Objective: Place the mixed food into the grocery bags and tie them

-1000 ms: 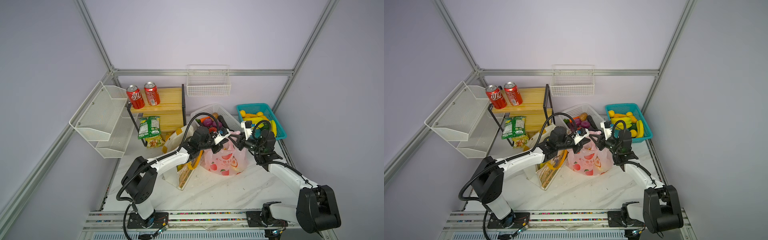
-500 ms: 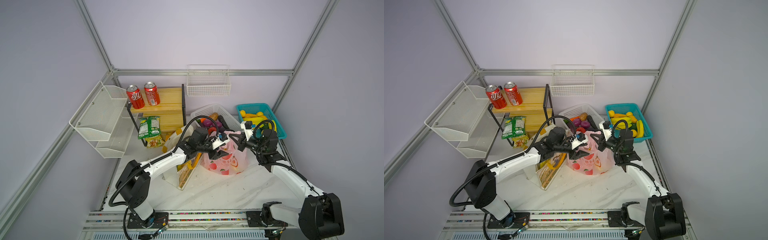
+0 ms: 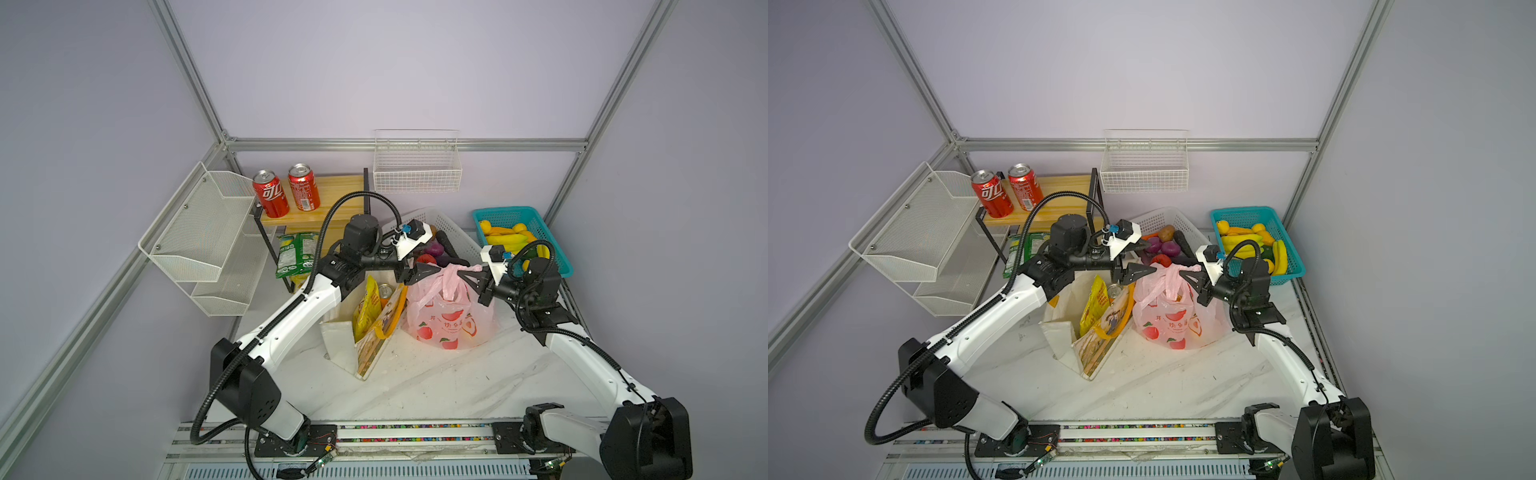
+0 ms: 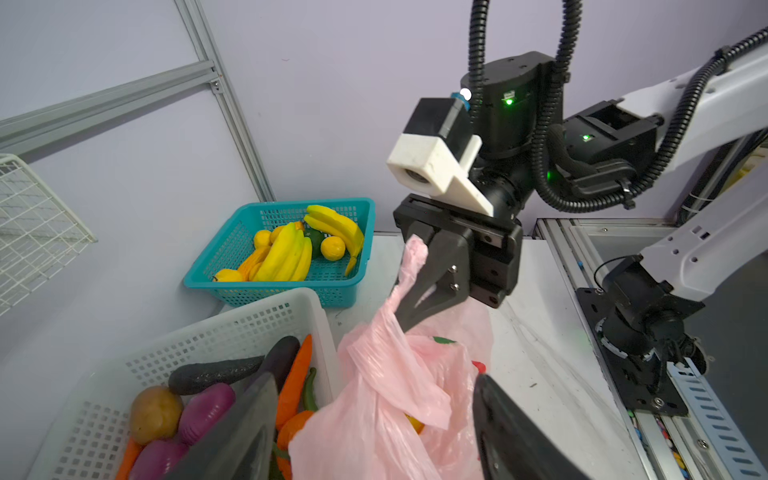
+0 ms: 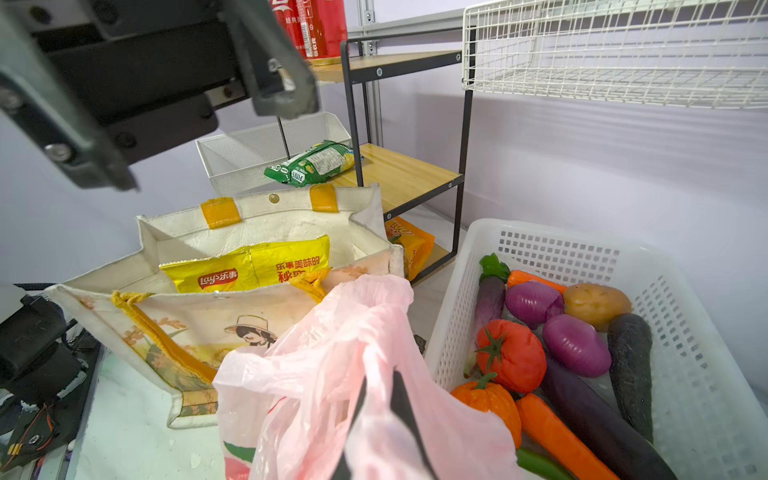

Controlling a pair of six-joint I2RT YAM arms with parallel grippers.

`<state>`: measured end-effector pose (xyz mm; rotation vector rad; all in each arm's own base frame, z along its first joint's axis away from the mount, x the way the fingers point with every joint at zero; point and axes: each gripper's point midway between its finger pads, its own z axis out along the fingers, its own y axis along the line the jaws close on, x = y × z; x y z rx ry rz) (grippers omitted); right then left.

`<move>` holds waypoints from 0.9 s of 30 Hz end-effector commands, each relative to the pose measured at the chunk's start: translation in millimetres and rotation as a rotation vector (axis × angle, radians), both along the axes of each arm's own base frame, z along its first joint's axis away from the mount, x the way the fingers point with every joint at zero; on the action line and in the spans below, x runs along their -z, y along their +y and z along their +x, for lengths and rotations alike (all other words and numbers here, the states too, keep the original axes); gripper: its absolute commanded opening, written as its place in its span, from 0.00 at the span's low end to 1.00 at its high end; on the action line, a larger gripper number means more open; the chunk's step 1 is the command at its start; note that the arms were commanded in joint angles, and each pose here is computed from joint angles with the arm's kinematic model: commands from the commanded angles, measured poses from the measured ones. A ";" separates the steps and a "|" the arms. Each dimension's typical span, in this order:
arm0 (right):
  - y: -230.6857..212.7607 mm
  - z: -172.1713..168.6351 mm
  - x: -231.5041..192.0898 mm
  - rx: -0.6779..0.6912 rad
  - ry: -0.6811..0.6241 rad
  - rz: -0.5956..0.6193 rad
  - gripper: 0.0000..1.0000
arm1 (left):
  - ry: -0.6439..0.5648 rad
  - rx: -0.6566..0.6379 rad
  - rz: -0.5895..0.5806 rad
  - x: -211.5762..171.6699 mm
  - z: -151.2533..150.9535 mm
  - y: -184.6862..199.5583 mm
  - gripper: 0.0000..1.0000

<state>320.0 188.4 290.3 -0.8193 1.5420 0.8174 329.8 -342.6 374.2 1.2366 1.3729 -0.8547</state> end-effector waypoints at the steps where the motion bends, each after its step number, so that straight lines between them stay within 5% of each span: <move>1: 2.8 -9.0 -20.1 -0.040 -0.074 -0.004 0.00 | -0.002 0.063 0.039 -8.7 3.6 -10.4 0.74; 7: 2.8 -11.5 -27.0 -0.042 -0.083 -0.002 0.00 | -0.001 0.127 0.093 9.5 11.1 -25.7 0.82; 12: 3.0 -12.1 -31.9 -0.045 -0.088 0.006 0.00 | 0.034 0.165 0.149 31.2 12.7 -40.3 0.80; 27: 3.7 -10.1 -30.6 -0.048 -0.079 0.006 0.00 | 0.079 0.203 0.172 53.1 15.3 -55.3 0.33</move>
